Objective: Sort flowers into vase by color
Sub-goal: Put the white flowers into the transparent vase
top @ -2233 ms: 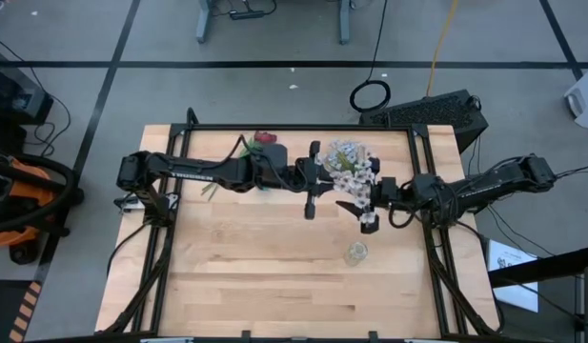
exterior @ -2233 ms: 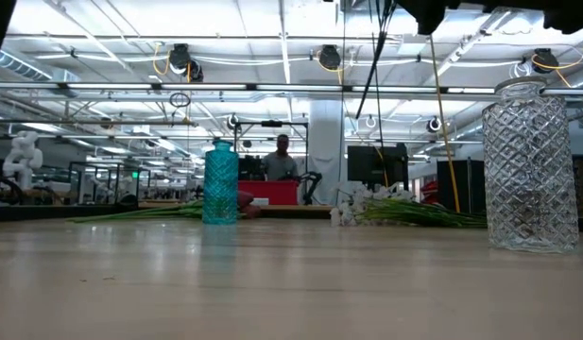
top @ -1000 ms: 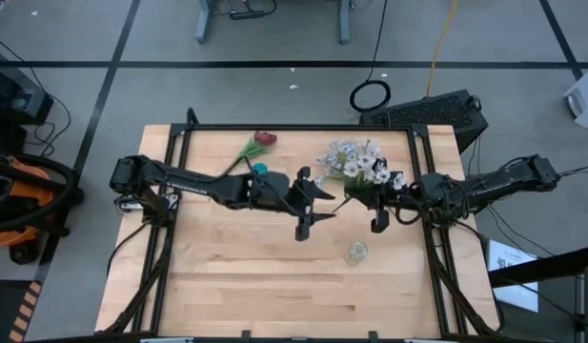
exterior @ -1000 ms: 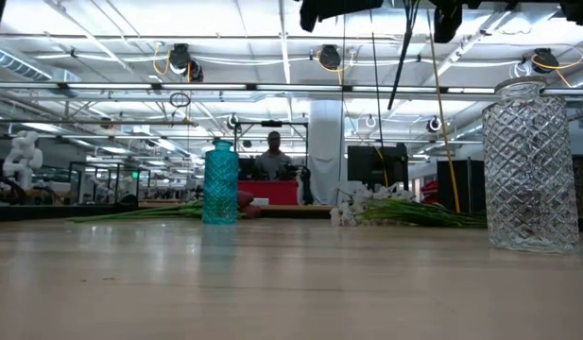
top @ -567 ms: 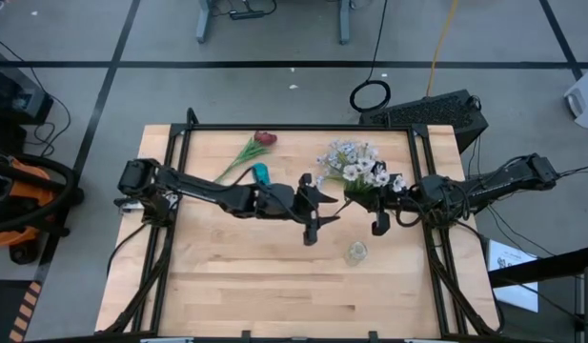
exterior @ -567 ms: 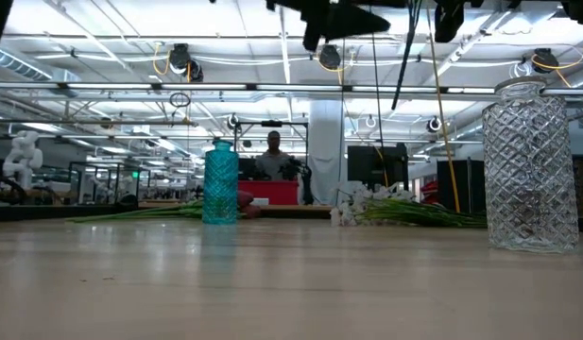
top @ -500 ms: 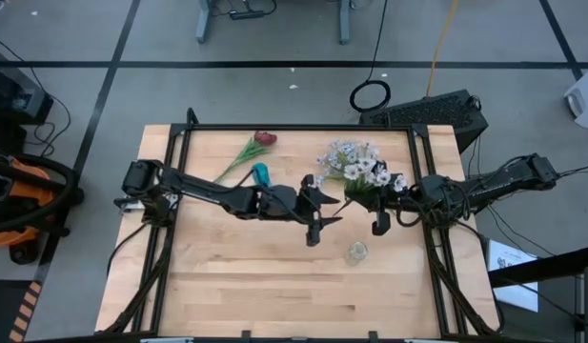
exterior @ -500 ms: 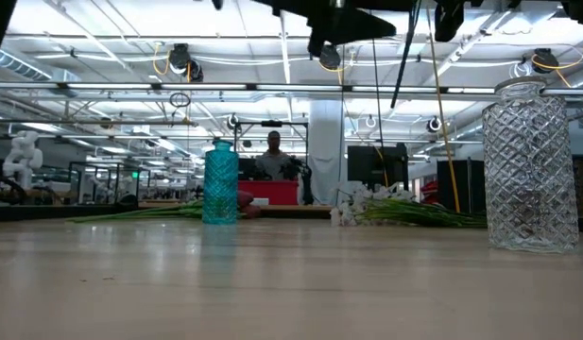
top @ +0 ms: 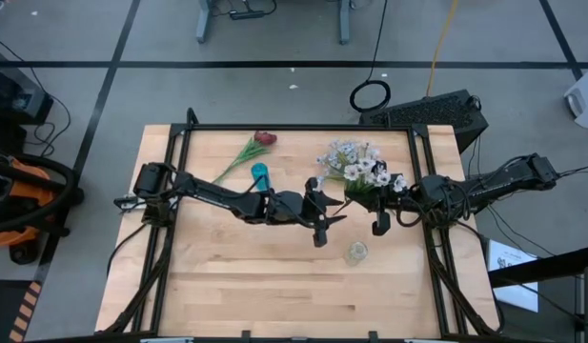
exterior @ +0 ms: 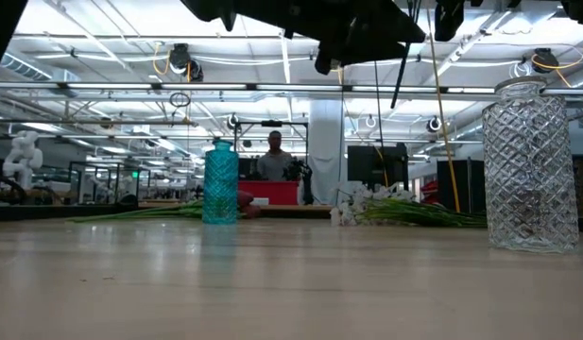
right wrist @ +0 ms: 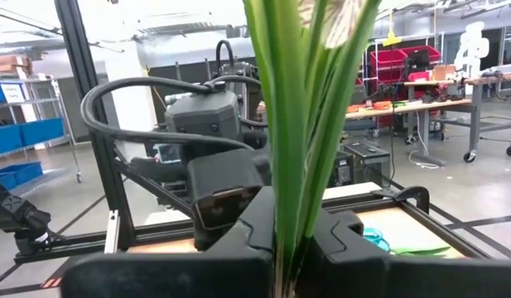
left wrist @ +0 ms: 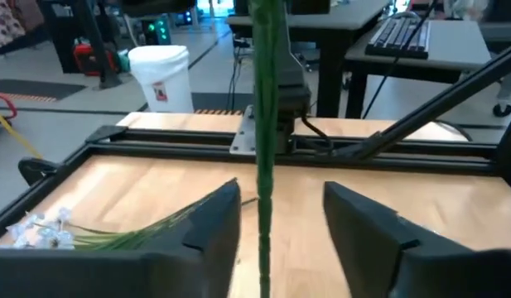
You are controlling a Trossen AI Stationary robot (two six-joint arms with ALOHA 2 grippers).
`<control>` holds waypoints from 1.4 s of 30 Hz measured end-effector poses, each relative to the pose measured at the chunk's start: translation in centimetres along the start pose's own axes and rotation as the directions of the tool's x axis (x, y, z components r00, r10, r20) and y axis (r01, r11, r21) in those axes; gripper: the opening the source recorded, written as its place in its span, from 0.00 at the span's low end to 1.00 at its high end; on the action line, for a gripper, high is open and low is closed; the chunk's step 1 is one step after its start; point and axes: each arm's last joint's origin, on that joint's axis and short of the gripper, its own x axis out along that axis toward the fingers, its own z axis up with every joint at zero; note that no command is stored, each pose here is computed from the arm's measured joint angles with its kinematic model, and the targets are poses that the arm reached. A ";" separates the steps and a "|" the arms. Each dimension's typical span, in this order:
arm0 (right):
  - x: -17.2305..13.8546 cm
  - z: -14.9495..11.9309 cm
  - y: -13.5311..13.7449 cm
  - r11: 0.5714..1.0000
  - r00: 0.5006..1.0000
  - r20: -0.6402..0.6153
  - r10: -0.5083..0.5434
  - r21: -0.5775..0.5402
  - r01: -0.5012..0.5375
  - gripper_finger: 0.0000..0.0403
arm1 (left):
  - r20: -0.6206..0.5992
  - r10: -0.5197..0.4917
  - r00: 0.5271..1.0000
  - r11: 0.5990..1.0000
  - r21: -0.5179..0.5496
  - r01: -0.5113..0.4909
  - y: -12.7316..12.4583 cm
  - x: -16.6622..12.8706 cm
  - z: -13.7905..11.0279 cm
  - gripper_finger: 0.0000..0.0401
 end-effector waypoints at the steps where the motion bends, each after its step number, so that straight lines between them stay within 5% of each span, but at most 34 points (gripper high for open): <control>1: 0.0 0.0 0.0 1.000 1.000 0.000 0.000 0.000 0.000 0.01 | -0.001 -0.001 1.000 1.000 0.001 0.001 0.0 0.0 0.0 0.38; 10: 0.0 -0.1 0.0 1.000 1.000 -0.007 0.005 -0.002 -0.005 0.01 | -0.002 -0.032 0.999 0.997 0.069 0.033 0.6 0.2 0.0 0.03; 27: 0.0 -0.2 0.1 0.999 0.999 -0.018 0.027 -0.040 -0.028 0.01 | -0.033 -0.038 0.999 0.998 0.048 0.039 0.6 0.8 -1.1 0.34; 31: 0.0 -0.2 0.1 0.998 0.999 -0.026 0.026 -0.054 -0.028 0.01 | -0.041 -0.034 0.999 0.998 0.050 0.036 0.8 1.0 -1.4 0.29; 38: 0.0 -0.4 0.0 0.997 0.999 -0.045 0.023 -0.072 -0.027 0.02 | -0.056 -0.024 0.998 0.999 0.048 0.026 1.3 1.1 -1.6 0.04; 42: 0.0 -0.6 0.0 0.999 0.998 -0.060 0.021 -0.033 -0.023 0.07 | -0.070 -0.019 0.997 0.998 0.051 0.023 1.4 1.1 -1.7 0.05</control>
